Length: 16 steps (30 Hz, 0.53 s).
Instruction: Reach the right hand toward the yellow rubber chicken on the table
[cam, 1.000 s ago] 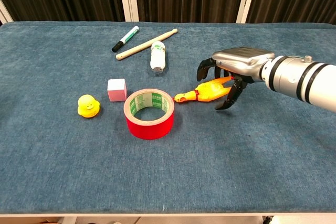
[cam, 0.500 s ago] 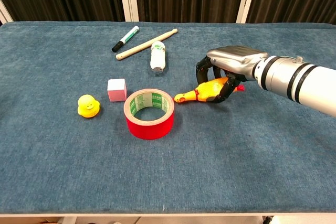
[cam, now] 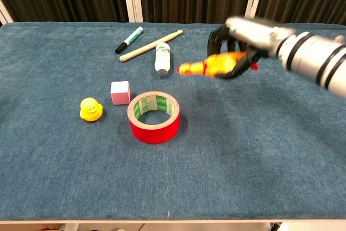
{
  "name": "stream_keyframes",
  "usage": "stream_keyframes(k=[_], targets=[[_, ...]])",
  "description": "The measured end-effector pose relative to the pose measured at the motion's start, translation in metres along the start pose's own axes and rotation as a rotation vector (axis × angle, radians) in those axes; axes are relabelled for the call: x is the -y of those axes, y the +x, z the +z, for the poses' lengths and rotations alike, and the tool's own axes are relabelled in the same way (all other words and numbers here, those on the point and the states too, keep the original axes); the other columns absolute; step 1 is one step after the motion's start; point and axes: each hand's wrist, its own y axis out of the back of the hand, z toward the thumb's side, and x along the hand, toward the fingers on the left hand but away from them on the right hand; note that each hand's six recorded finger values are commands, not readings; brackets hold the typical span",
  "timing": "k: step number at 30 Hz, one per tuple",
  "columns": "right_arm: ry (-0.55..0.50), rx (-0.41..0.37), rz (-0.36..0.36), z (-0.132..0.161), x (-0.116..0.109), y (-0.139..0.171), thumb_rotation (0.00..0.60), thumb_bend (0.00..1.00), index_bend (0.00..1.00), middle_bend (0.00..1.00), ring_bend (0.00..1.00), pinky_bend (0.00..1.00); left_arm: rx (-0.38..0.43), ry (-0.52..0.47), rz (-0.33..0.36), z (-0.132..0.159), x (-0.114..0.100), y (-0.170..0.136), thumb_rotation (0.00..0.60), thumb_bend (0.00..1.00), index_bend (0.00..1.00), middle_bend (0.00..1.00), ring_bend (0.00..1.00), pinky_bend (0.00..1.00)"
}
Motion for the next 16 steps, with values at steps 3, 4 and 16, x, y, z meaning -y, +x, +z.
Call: stream_keyframes(k=[3,4,16], targets=[[-0.049,-0.015,-0.082,0.001,-0.026,0.010,0.600,0.50,0.63,0.53,0.63,0.72,0.004,0.004,0.001,0.001,0.000,0.000,0.600,0.29,0.10,0.00,0.00,0.10],[-0.061,-0.019,-0.108,0.001,-0.034,0.013,0.600,0.50,0.63,0.53,0.63,0.72,0.006,0.006,0.002,0.001,0.000,0.000,0.600,0.29,0.10,0.00,0.00,0.10],[-0.135,-0.019,-0.308,-0.017,-0.107,0.049,0.600,0.50,0.63,0.53,0.63,0.72,0.013,0.007,0.003,0.003,0.000,-0.001,0.600,0.29,0.10,0.00,0.00,0.10]])
